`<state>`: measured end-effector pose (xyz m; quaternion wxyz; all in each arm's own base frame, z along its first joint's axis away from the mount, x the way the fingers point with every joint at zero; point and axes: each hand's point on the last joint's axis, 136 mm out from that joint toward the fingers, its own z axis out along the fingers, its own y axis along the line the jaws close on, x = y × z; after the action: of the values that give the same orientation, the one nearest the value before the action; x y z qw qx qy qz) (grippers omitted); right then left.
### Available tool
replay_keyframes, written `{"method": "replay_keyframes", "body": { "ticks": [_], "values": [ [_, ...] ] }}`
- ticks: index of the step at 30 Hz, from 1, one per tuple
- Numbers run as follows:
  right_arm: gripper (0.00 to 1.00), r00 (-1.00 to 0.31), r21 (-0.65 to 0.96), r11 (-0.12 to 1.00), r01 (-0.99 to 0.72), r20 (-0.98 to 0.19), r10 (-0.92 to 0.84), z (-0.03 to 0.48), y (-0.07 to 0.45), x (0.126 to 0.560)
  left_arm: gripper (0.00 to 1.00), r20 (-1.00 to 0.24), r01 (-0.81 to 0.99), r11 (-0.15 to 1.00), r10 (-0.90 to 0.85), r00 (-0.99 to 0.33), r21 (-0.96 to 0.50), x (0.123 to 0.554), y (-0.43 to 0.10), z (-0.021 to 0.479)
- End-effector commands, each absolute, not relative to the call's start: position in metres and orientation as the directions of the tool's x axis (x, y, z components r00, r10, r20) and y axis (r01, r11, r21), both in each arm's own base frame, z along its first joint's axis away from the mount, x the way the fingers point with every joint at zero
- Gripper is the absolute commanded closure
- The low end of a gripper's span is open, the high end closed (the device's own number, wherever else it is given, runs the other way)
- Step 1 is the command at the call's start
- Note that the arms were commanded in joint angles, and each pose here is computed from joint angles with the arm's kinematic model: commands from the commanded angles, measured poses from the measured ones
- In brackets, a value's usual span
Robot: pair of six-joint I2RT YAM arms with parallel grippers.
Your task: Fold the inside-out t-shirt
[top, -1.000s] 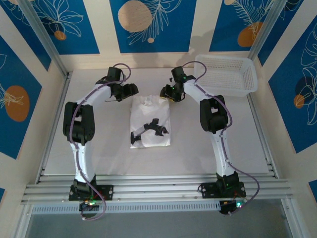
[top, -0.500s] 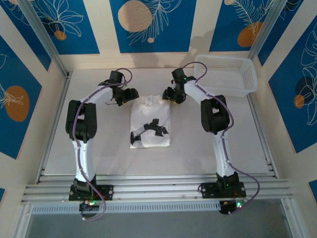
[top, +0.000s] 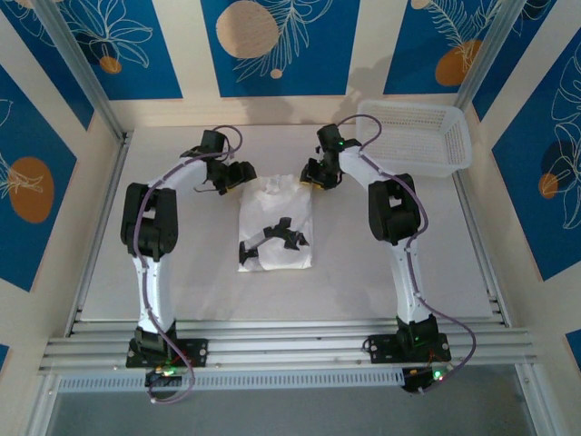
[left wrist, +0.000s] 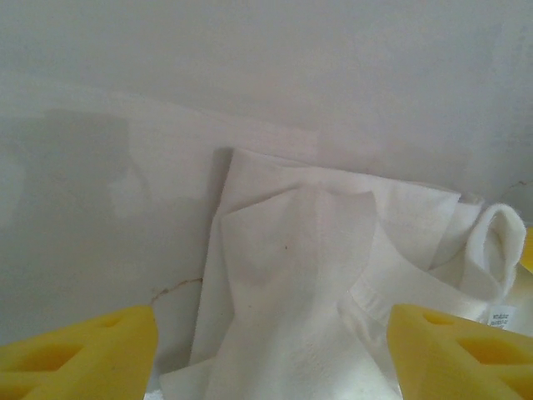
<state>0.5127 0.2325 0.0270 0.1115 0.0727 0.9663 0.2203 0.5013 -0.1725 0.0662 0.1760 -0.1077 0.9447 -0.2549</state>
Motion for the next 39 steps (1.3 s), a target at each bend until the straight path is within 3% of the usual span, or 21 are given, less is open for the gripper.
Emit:
{"method": "replay_keyframes", "body": {
  "ticks": [1, 7, 9, 20, 27, 36, 39],
  "values": [
    [0.66, -0.979, 0.472, 0.874, 0.113, -0.1, 0.18, 0.003, 0.246, 0.502, 0.28, -0.244, -0.13, 0.824, -0.308, -0.919, -0.551, 0.504, -0.176, 0.06],
    [0.9, -0.978, 0.515, 0.851, 0.097, -0.11, 0.179, 0.019, 0.251, 0.505, 0.31, -0.208, -0.168, 0.813, -0.333, -0.919, -0.558, 0.506, -0.178, 0.048],
    [0.93, -0.977, 0.519, 0.849, 0.093, -0.115, 0.178, 0.022, 0.251, 0.505, 0.34, -0.195, -0.187, 0.812, -0.344, -0.918, -0.552, 0.507, -0.176, 0.043],
    [0.94, -0.977, 0.538, 0.838, 0.091, -0.113, 0.179, 0.03, 0.255, 0.504, 0.56, -0.161, -0.161, 0.761, -0.33, -0.93, -0.628, 0.517, -0.199, 0.039],
    [0.94, -0.979, 0.543, 0.834, 0.097, -0.1, 0.179, 0.028, 0.256, 0.502, 0.61, -0.15, -0.193, 0.785, -0.34, -0.928, -0.588, 0.516, -0.196, 0.026],
    [0.95, -0.979, 0.559, 0.824, 0.099, -0.093, 0.18, 0.029, 0.257, 0.502, 1.0, -0.113, -0.199, 0.748, -0.344, -0.932, -0.633, 0.52, -0.21, 0.008],
    [1.0, -0.979, 0.598, 0.796, 0.089, -0.096, 0.182, 0.046, 0.26, 0.508, 1.0, -0.155, -0.168, 0.732, -0.351, -0.923, -0.66, 0.531, -0.211, 0.036]
  ]
}}
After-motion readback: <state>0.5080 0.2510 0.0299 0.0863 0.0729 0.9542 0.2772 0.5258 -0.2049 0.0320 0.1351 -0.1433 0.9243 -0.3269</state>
